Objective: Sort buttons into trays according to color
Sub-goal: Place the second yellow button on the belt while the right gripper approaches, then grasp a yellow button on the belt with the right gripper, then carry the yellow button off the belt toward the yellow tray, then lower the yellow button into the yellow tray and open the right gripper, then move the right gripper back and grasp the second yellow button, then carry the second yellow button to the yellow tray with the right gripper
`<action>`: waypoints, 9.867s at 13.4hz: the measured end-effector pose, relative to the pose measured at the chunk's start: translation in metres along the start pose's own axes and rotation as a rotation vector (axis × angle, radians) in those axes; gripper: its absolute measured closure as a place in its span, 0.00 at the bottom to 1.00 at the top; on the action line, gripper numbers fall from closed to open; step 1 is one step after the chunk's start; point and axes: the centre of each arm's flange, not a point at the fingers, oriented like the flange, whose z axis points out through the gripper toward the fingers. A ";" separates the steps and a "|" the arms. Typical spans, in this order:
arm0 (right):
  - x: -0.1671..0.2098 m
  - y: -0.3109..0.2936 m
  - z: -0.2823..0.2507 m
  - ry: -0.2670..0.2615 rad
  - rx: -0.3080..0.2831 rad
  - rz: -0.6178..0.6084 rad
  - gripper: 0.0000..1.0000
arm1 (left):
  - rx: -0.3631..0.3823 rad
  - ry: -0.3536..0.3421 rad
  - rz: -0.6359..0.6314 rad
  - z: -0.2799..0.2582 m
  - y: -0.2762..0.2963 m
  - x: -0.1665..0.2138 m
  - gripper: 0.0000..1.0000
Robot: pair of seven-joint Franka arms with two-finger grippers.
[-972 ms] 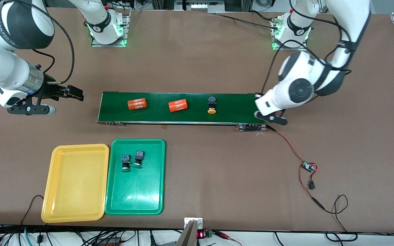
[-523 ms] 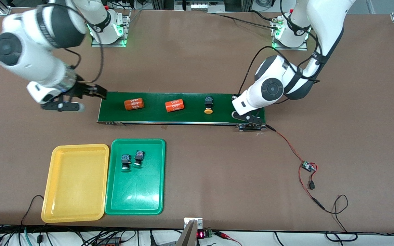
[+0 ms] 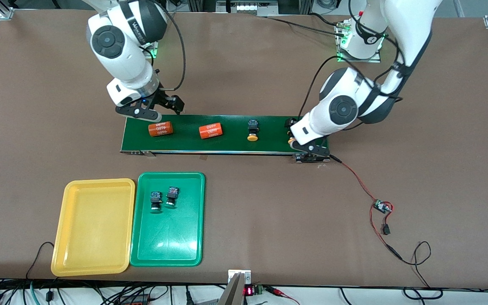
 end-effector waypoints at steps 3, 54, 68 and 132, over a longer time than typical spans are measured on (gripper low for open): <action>-0.013 -0.017 0.016 -0.008 0.001 -0.035 0.00 | 0.051 0.067 -0.087 -0.086 -0.050 -0.012 0.00; 0.102 -0.037 0.042 0.030 -0.159 -0.160 0.59 | 0.120 0.143 -0.206 -0.323 -0.192 -0.090 0.00; 0.314 0.249 0.084 0.013 -0.179 -0.210 0.59 | 0.104 0.163 -0.205 -0.331 -0.190 -0.089 0.00; 0.031 -0.078 0.150 -0.047 -0.017 -0.204 0.56 | 0.103 0.167 -0.204 -0.333 -0.191 -0.087 0.00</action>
